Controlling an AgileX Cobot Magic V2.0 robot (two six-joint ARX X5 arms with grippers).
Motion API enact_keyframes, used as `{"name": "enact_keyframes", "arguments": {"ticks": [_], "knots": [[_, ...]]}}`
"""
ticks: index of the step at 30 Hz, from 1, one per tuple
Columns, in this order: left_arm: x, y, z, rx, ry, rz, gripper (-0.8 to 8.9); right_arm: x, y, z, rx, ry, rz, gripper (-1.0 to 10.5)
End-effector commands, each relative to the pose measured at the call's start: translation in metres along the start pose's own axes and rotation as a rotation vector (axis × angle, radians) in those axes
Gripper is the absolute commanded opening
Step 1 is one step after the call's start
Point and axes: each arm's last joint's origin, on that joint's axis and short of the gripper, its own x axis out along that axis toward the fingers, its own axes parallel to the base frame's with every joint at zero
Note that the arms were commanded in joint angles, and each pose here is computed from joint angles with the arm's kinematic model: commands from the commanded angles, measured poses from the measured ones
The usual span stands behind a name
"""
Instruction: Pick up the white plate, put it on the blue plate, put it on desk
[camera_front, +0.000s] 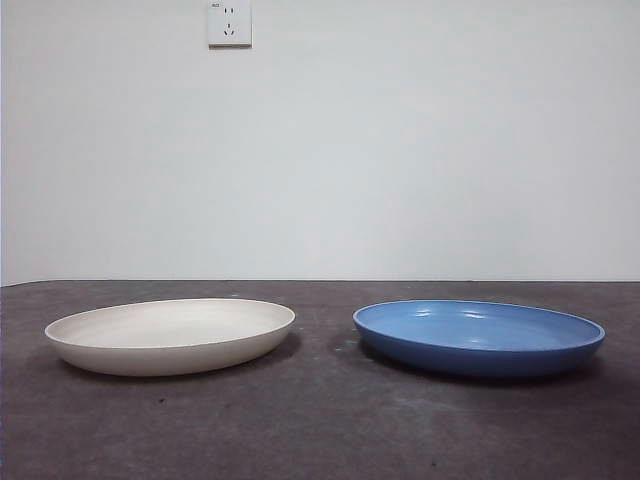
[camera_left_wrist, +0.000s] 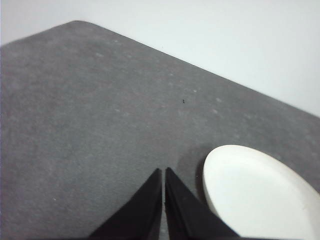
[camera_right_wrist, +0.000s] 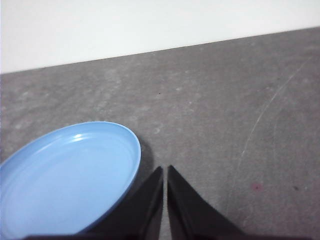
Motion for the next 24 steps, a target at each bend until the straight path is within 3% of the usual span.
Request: {"name": "enact_keyframes", "arguments": {"ticks": [1,9,15,20,24], "knots": [[0.0,0.0,0.0,-0.084,0.005,0.0,0.1,-0.003,0.002,0.009,0.067,-0.032,0.008,0.1],[-0.014,-0.013,0.033,-0.111,-0.031,-0.045,0.11,-0.019,0.012,0.048,0.061,-0.153,0.014,0.1],[-0.025,-0.026,0.064,-0.048,-0.004,-0.05,0.11,-0.031,0.023,0.086,0.046,-0.195,0.023,0.1],[-0.029,-0.04,0.095,0.033,0.054,-0.094,0.1,-0.034,0.03,0.114,-0.01,-0.122,0.011,0.1],[-0.025,-0.051,0.116,0.097,0.164,-0.136,0.1,-0.032,0.037,0.137,-0.064,-0.005,0.049,0.1]]}}
